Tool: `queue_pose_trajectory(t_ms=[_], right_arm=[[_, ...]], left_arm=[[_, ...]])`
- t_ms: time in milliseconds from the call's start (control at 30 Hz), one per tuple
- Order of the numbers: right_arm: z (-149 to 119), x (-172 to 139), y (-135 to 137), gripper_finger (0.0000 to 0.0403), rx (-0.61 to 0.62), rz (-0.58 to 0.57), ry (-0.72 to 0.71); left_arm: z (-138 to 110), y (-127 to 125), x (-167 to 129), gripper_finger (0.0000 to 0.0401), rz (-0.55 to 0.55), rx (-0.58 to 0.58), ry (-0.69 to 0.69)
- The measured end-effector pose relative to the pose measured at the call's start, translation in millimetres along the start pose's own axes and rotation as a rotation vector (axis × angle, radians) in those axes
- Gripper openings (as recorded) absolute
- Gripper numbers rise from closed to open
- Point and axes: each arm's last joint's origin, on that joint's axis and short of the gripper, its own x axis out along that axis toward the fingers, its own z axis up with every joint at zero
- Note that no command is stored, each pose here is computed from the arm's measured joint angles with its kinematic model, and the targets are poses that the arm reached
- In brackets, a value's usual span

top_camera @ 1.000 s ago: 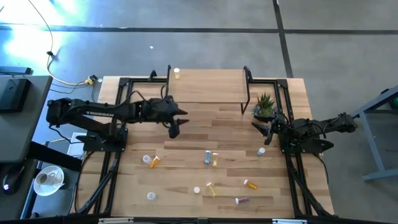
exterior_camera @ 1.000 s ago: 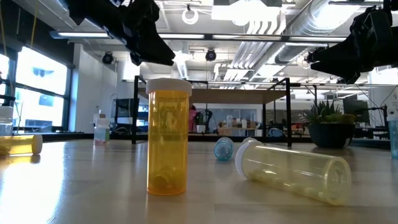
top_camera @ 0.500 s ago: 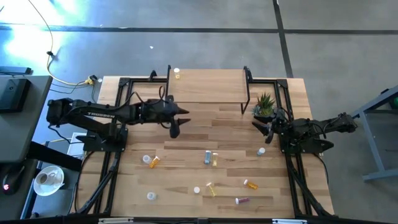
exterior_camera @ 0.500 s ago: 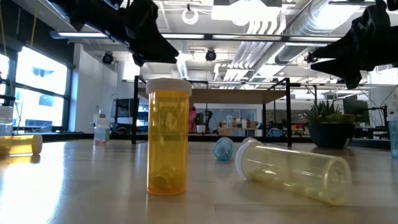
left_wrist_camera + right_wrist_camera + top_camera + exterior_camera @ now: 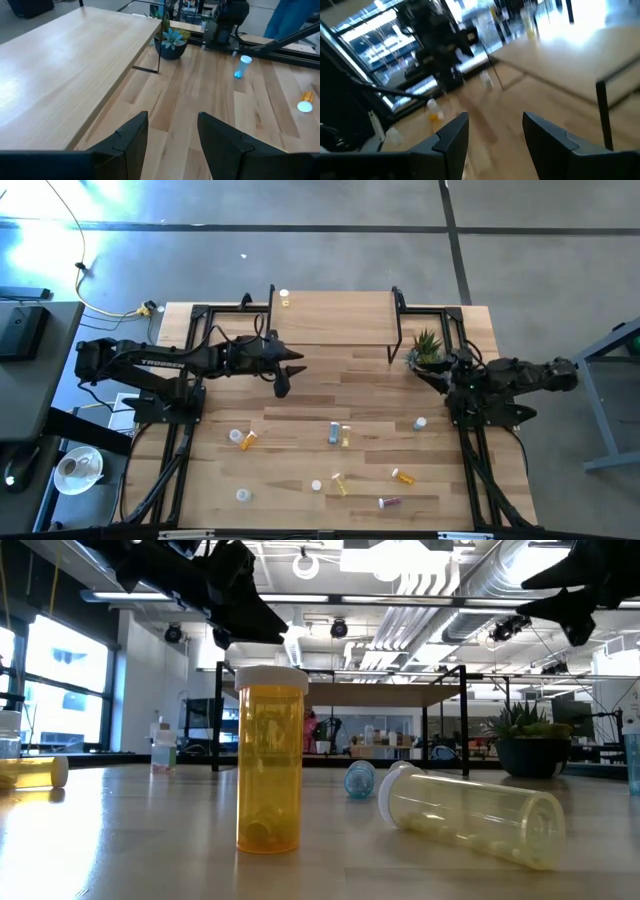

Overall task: Pick and place medicine bottles onto shelf by color
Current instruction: Put the top right blue pill bottle on the shelf

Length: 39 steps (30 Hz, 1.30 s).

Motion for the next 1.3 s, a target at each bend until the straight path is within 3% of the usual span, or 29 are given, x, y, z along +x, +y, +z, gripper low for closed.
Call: queue_pose_trajectory(t_ms=[400, 800, 933, 1300], right_arm=[[-11.7, 22.7, 17.1, 0.0177, 0.353, -0.117, 0.515], [-39.6, 40.0, 17.9, 0.0177, 0.526, -0.367, 0.847], [-45.1, 37.7, 14.0, 0.0177, 0.539, -0.467, 0.910], [-44.7, 38.9, 13.8, 0.0177, 0.516, -0.468, 0.884]], left_arm=[[4.4, -0.3, -0.1, 0.0161, -0.003, -0.004, -0.044], [4.5, -0.1, -0.1, 0.0161, 0.000, -0.004, -0.045], [4.4, -0.1, -0.1, 0.0161, 0.000, -0.004, -0.045], [4.4, -0.1, -0.1, 0.0161, 0.000, -0.004, -0.045]])
